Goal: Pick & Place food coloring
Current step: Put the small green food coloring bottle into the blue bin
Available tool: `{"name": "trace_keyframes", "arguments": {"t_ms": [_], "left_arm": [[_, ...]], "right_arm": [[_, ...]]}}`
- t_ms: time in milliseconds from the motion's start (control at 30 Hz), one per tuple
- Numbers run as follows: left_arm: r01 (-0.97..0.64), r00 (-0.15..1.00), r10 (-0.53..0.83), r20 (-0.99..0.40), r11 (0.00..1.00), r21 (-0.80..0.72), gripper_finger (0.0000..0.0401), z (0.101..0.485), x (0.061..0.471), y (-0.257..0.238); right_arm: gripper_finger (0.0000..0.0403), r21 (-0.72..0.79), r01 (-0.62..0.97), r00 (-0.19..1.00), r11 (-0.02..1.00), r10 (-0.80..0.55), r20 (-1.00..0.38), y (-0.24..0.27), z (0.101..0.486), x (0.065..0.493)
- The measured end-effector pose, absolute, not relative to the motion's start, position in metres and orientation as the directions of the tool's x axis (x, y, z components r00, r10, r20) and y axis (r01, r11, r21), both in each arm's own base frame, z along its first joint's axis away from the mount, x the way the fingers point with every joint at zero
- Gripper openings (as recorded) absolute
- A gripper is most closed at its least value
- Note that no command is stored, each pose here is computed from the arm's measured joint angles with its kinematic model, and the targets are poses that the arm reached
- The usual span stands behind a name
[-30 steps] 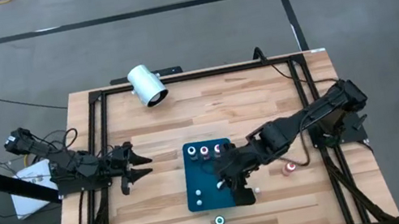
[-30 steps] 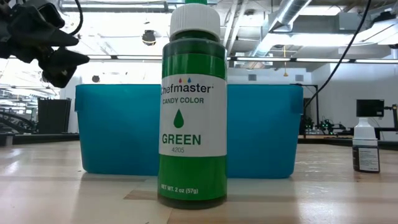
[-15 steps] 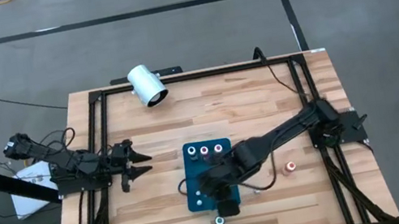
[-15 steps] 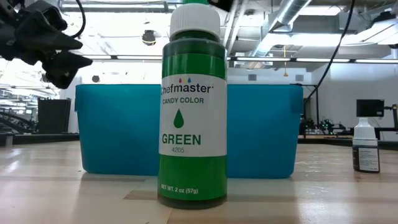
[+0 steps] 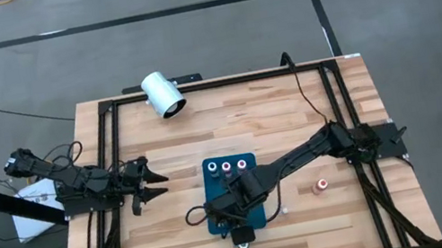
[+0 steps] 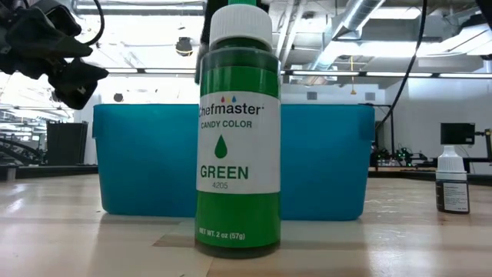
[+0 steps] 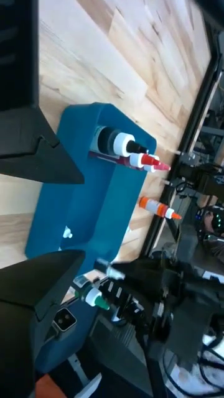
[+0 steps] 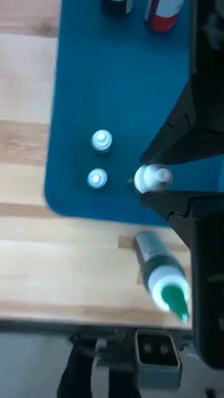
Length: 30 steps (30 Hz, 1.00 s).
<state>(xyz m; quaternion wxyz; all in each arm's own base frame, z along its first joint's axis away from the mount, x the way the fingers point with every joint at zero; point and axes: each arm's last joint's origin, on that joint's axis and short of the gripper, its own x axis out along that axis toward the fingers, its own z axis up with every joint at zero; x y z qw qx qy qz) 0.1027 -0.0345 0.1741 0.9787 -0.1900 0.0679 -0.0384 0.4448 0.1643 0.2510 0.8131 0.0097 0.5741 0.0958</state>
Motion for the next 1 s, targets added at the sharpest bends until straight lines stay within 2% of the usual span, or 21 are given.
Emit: {"name": "trace_keyframes", "arguments": {"t_ms": [333,400,500,1000], "left_arm": [[0.07,0.985,-0.124,-0.12,0.923,-0.379,0.0174,0.174,0.103,-0.035],[0.082,0.983,-0.137,-0.121,0.921,-0.381,0.0174,0.174,0.103,-0.036],[0.102,0.98,-0.16,-0.121,0.918,-0.384,0.0174,0.174,0.102,-0.036],[0.102,0.98,-0.159,-0.121,0.917,-0.385,0.0174,0.174,0.102,-0.036]], "right_arm": [[0.0048,0.078,-0.14,0.283,0.987,0.116,-0.952,0.155,0.225,0.455],[0.0048,0.072,-0.138,0.322,0.988,0.114,-0.94,0.155,0.22,0.458],[0.0048,0.058,-0.119,0.278,0.991,0.09,-0.956,0.15,0.211,0.454],[0.0059,0.059,-0.108,0.284,0.992,0.088,-0.955,0.145,0.182,0.453]]}}
